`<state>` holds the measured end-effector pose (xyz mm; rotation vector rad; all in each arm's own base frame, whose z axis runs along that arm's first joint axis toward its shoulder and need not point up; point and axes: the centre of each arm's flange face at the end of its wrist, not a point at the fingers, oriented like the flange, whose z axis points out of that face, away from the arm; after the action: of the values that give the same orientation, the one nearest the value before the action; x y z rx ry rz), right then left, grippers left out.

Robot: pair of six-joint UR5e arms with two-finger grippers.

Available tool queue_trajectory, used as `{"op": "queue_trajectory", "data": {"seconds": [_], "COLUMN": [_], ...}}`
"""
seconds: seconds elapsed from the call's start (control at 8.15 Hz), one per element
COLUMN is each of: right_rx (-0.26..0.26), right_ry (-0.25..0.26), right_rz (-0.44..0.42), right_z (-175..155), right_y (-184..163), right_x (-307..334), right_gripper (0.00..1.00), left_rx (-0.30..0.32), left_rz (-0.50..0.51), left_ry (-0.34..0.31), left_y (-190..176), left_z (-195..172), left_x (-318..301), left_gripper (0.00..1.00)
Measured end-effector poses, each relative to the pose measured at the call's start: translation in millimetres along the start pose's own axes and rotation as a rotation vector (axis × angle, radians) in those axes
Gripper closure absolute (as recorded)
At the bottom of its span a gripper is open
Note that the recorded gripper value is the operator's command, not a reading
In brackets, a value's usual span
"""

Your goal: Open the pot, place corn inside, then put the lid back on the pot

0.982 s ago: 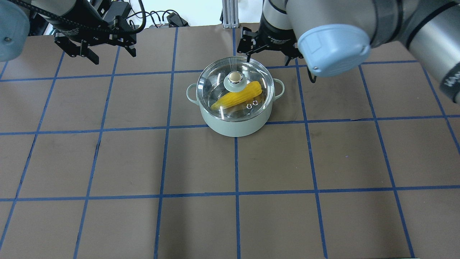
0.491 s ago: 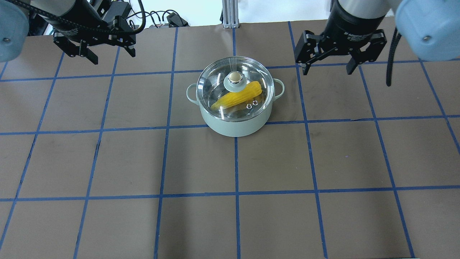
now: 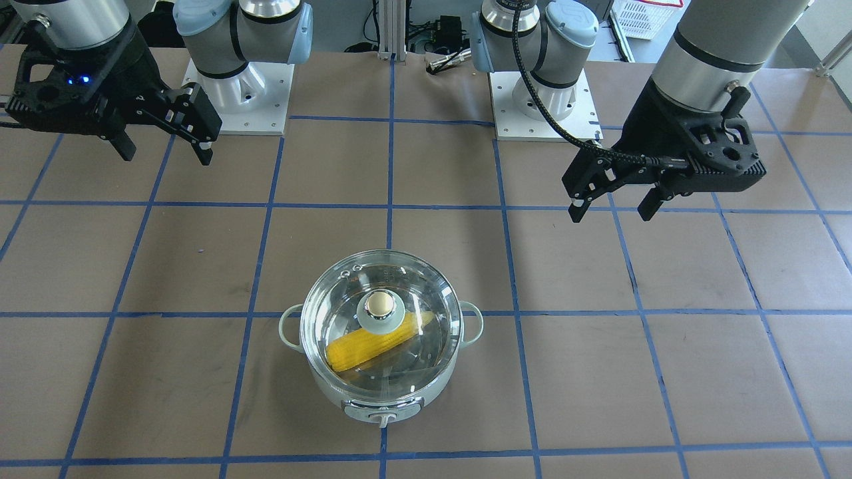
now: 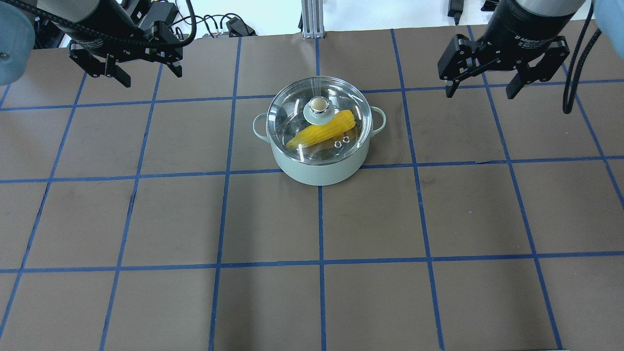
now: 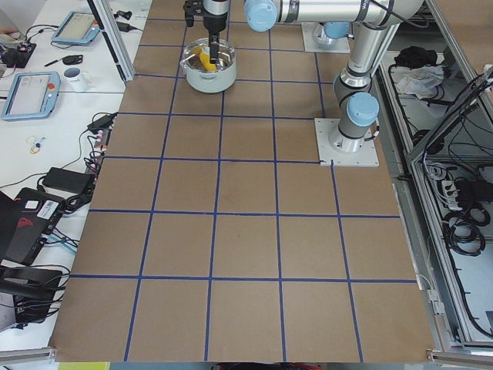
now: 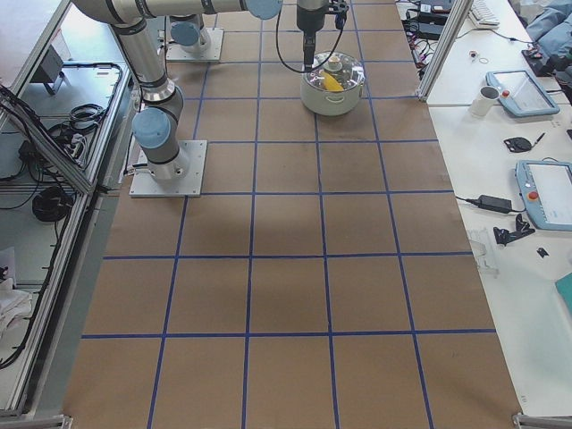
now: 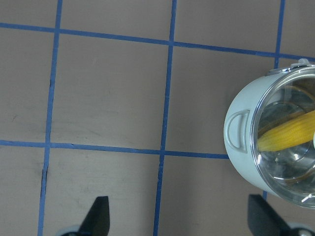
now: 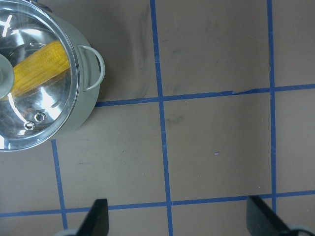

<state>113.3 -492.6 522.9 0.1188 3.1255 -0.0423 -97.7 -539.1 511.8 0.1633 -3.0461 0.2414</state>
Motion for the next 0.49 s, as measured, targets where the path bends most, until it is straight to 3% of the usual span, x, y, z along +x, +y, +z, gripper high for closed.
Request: {"op": "queue_trajectory", "data": {"seconds": [0.49], "right_rx": [-0.004], "right_ry": [-0.01], "right_rz": [0.001], "right_z": [1], "right_y": [0], "right_x": [1], "right_gripper": [0.0], "left_rx": [-0.011], "left_rz": [0.004], "left_ry": [-0.033], "left_y": [18], "left_z": [-19], "left_x": [-2], "left_gripper": [0.0]}}
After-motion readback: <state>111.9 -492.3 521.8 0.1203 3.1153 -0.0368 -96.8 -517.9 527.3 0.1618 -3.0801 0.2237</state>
